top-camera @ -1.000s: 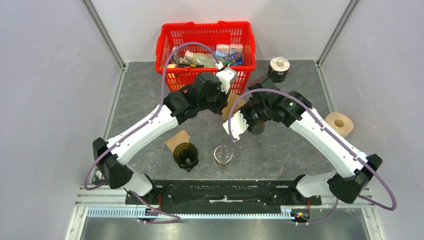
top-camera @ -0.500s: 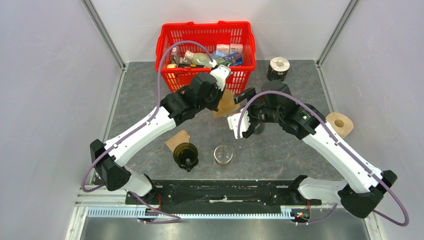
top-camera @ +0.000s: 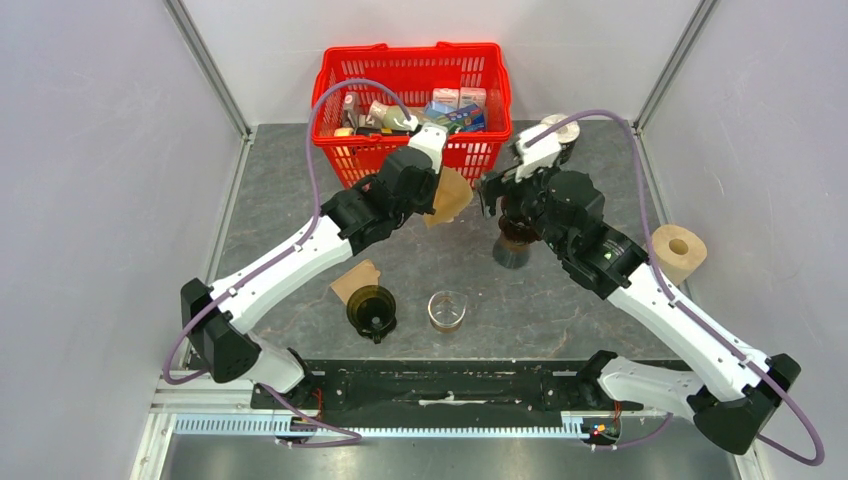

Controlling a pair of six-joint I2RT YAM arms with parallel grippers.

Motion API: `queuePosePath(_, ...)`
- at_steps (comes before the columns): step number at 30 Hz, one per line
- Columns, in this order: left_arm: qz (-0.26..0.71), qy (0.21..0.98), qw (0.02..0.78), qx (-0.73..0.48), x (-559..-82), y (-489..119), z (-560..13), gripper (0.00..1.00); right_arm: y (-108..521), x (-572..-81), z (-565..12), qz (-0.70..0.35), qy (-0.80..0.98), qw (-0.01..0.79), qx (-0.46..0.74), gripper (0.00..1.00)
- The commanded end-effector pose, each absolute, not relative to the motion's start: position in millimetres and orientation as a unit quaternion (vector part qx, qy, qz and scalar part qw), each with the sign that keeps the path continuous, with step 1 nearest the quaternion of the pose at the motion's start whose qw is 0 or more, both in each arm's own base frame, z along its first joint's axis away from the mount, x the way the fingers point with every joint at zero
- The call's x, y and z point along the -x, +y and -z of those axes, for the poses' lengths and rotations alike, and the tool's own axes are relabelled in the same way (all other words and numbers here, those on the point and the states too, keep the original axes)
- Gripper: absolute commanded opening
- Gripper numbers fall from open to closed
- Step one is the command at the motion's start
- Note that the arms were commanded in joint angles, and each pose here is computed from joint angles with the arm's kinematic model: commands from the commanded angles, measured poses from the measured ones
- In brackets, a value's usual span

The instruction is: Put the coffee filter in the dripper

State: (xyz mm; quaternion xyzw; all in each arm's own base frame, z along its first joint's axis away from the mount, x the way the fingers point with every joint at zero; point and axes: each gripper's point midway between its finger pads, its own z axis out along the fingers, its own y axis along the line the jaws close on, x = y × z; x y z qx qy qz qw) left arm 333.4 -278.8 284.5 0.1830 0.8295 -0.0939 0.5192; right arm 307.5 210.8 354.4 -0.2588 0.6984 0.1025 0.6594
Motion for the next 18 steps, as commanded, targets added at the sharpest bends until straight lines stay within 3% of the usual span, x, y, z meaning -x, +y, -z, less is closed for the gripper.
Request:
queuePosePath(1, 0.132, 0.812, 0.557, -0.115, -336, -276, -310, 0.02, 190, -324, -370, -0.199, 0.726, 0.655, -0.056, 0.97)
queuePosePath(7, 0.141, 0.811, 0.558, -0.107, -335, -277, -310, 0.02, 216, -330, -359, -0.233, 0.746, 0.622, -0.048, 0.96)
queuePosePath(18, 0.141, 0.806, 0.565, -0.104, -336, -277, -311, 0.02, 256, -328, -329, -0.277, 0.787, 0.551, -0.006, 0.67)
